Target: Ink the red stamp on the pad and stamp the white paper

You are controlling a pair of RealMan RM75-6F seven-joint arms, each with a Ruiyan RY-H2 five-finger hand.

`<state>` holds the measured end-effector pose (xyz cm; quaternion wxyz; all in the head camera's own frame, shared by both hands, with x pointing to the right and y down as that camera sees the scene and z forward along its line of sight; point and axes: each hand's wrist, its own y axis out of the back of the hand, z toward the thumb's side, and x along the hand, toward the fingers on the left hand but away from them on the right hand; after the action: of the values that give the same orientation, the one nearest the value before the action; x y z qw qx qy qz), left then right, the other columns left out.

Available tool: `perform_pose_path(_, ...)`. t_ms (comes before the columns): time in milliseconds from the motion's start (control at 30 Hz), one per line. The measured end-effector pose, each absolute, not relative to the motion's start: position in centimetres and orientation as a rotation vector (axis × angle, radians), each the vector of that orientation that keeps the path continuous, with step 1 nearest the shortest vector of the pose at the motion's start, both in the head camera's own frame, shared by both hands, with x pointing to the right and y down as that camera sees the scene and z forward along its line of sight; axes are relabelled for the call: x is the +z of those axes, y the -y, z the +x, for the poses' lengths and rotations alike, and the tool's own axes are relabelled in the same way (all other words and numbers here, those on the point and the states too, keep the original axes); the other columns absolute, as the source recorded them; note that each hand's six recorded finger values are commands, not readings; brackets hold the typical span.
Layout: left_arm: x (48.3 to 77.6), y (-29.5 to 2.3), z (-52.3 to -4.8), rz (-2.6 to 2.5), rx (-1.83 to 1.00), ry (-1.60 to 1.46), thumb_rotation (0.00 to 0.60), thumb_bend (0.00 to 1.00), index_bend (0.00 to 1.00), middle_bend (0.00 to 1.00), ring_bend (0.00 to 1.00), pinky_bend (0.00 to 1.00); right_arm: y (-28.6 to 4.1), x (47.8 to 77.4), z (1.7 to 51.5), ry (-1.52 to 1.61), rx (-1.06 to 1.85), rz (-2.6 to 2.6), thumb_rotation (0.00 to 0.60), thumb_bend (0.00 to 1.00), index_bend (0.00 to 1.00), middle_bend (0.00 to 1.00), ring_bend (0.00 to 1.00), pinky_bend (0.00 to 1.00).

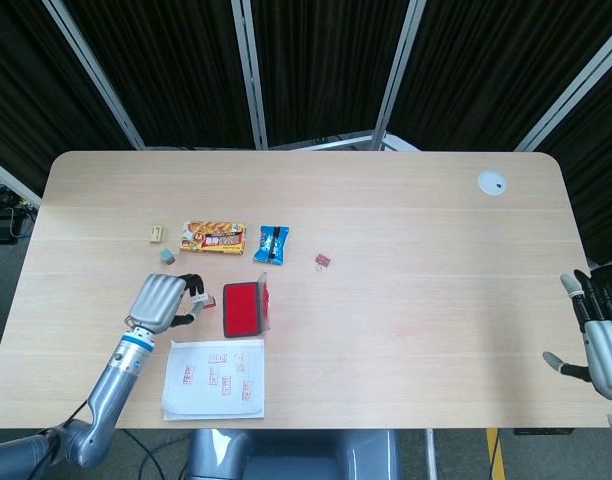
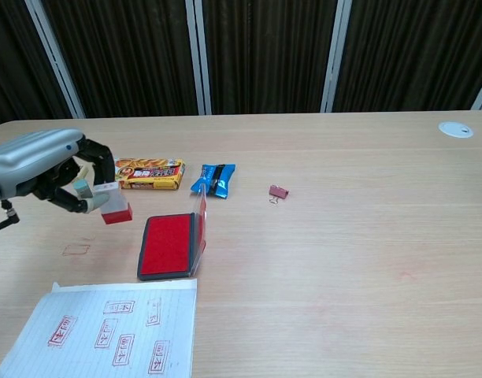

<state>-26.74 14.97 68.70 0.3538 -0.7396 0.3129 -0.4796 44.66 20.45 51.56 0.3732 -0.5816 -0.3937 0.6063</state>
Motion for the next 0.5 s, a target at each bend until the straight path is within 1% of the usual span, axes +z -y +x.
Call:
perform_pose_path(200, 69.2, -14.4, -23.1, -1.912, -1.181, -0.725, 0.600, 0.40, 0.54, 0.54, 0.86, 0.90, -20.2, 51.6, 44.9, 1.014, 1.563, -1.478, 0.600, 0.00, 0.00, 0.00, 0.00, 0.00)
perform_pose_path(500, 71.6, -14.6, -22.0, -1.917, -1.218, -0.700, 0.600, 0.40, 0.55, 0.54, 0.86, 0.90, -20.1, 51.5, 45.4, 1.027, 1.576, -1.463, 0.600, 0.00, 0.00, 0.00, 0.00, 0.00)
